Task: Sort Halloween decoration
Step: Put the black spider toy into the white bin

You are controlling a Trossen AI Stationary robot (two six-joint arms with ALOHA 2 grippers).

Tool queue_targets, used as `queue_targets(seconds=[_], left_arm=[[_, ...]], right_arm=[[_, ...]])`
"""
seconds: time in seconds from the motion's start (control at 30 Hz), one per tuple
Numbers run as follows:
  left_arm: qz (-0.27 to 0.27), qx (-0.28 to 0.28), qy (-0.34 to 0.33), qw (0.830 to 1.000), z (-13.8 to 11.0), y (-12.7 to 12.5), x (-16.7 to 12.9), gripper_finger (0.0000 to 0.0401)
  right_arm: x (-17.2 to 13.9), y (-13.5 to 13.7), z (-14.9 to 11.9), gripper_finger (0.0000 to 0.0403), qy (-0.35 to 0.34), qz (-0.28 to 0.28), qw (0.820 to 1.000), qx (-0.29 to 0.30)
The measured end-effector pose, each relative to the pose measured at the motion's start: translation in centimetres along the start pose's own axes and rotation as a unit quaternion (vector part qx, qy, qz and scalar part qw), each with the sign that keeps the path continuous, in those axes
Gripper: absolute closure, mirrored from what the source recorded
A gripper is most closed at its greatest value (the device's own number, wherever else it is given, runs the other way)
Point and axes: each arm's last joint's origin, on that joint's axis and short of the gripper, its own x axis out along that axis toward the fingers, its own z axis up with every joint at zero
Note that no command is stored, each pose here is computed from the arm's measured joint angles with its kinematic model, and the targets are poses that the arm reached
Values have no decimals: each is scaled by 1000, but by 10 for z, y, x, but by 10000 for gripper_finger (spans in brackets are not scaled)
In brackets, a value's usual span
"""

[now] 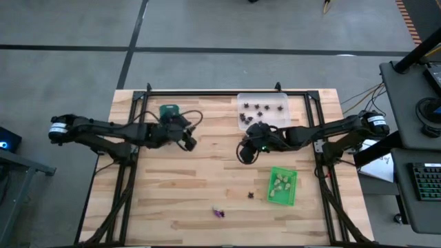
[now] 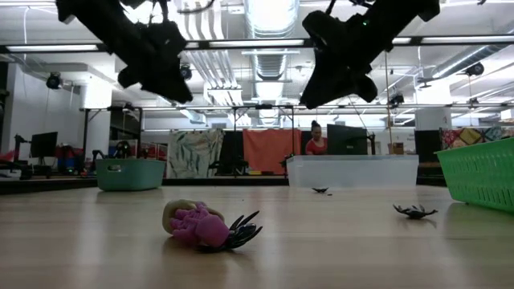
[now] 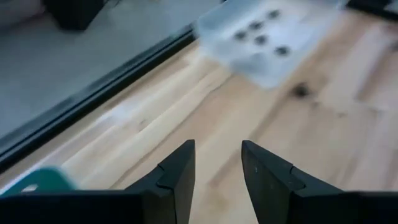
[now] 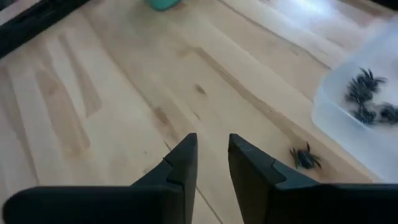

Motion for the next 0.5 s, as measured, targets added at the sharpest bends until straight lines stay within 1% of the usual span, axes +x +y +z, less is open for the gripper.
queue_targets(seconds=[0.17,0.27,0.5], left_arm=[[-37,18,-37,998,0,-19,-9,287],[-41,18,-49,998,0,-23,-12,287],[-18,15,-61,998,1,-22,-11,287]], right_arm=[[2,-11,-4,364,33,-37,998,42],[9,-15,-5,389,41,-52,996,57],[37,-20,-5,394,68,-87,993,51]])
